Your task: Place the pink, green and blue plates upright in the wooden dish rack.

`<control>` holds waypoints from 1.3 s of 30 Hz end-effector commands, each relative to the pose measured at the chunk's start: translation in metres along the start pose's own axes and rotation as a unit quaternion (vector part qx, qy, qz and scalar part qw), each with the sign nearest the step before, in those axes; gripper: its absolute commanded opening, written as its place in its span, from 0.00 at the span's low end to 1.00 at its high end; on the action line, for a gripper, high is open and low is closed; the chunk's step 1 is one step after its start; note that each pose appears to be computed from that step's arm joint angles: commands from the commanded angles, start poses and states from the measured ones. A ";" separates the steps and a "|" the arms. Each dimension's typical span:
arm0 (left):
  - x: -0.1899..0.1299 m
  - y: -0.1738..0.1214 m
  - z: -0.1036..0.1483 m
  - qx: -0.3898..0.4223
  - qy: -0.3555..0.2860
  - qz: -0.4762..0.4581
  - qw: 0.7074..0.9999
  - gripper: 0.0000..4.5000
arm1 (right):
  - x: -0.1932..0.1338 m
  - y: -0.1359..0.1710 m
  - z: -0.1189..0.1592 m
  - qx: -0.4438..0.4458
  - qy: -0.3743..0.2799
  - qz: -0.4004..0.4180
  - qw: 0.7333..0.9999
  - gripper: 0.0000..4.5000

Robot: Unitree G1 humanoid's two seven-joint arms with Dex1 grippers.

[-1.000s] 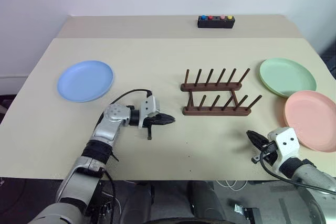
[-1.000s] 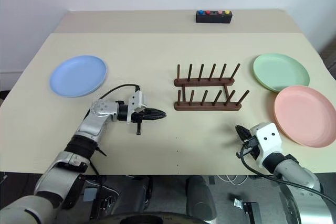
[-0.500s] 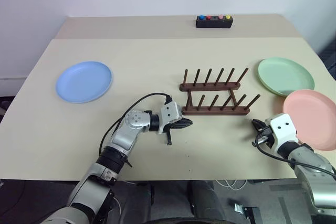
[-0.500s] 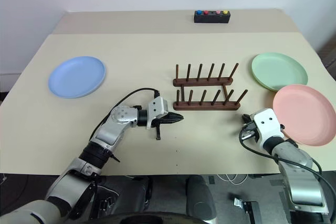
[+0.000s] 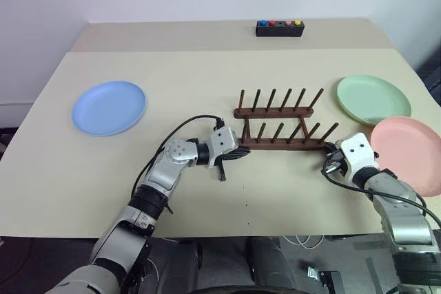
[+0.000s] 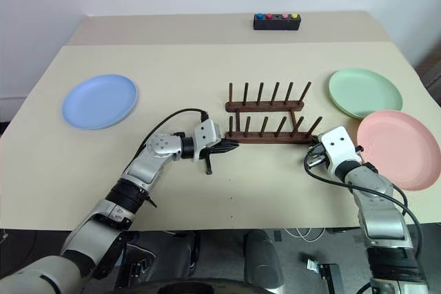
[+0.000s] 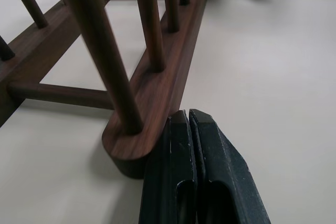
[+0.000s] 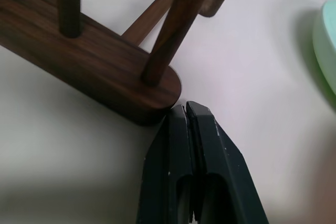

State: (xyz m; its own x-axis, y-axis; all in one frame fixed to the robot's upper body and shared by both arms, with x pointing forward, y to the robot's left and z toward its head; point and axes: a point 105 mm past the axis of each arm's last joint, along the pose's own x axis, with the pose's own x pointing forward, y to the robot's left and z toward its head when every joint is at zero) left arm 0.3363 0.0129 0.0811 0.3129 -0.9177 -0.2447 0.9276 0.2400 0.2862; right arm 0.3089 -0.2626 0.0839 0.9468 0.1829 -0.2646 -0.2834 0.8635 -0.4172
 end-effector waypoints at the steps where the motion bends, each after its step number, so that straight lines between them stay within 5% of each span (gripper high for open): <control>1: -0.003 0.011 0.008 0.013 -0.013 0.018 1.000 0.01 | 0.007 0.001 0.009 -0.005 -0.013 -0.001 1.000 0.00; 13: -0.002 0.010 0.009 0.014 -0.019 0.016 1.000 0.01 | -0.012 -0.012 0.004 -0.023 0.011 -0.005 1.000 0.00; 20: -0.002 0.010 0.008 0.015 -0.016 0.015 1.000 0.01 | -0.038 0.012 0.015 -0.021 -0.006 0.079 0.997 0.00; 39: -0.003 0.020 0.009 0.021 -0.016 0.036 0.999 0.01 | 0.005 0.015 0.013 -0.006 -0.005 0.047 0.999 0.00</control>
State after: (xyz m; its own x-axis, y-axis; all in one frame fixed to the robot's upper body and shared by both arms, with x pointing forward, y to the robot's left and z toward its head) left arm 0.3453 0.0153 0.0835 0.3432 -0.9111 -0.2281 0.9124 0.2658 0.3111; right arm 0.3093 -0.2412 0.0855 0.9095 0.2802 -0.3070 -0.3881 0.8372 -0.3855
